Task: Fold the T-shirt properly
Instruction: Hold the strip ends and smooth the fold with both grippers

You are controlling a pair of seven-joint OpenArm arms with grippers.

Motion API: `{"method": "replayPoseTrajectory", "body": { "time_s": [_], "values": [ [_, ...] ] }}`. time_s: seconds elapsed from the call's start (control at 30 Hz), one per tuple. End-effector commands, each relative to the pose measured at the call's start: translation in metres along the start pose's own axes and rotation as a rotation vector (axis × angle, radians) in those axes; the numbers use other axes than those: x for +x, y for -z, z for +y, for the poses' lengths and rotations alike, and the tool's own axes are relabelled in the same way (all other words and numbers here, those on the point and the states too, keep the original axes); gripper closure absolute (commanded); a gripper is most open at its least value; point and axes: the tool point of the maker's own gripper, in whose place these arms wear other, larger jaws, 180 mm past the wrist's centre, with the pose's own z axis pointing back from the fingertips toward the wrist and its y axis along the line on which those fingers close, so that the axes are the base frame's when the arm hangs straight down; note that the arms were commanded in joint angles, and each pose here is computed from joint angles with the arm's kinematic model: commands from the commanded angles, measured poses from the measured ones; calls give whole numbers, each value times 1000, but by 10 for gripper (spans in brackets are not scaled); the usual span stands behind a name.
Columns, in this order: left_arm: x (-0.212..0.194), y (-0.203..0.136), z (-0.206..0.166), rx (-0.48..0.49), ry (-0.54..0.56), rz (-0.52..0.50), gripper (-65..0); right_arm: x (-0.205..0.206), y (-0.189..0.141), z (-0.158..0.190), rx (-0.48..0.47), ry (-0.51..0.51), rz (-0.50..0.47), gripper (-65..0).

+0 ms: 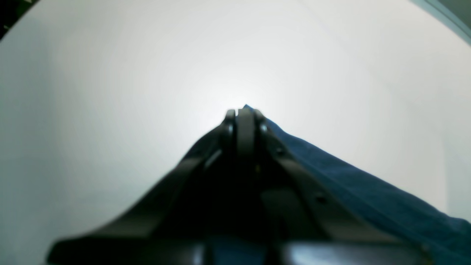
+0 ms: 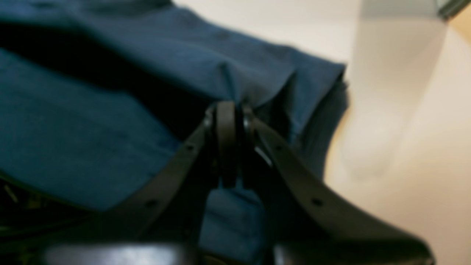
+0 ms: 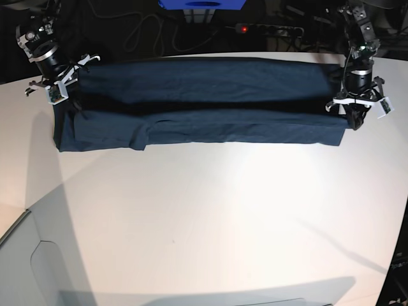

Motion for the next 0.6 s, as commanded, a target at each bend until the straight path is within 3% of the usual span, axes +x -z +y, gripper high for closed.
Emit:
{"method": "replayPoseTrajectory", "body": {
  "time_s": [0.0,0.2,0.33,0.57],
  "values": [
    [17,-2,-3,-14,18,-53,0,9,-6,-2,7,-20,-30,-2],
    [14,-1,0,-7,15,-45,0,5,-6,-1,13,-15,-20,-2],
    [10,-3,1,-5,17,-36,0,1,-6,9,67,-17,-11,-2],
    [-21,-1,16,39,-23,37,0,-13,-2,7,68,11,18,-2]
  ]
}}
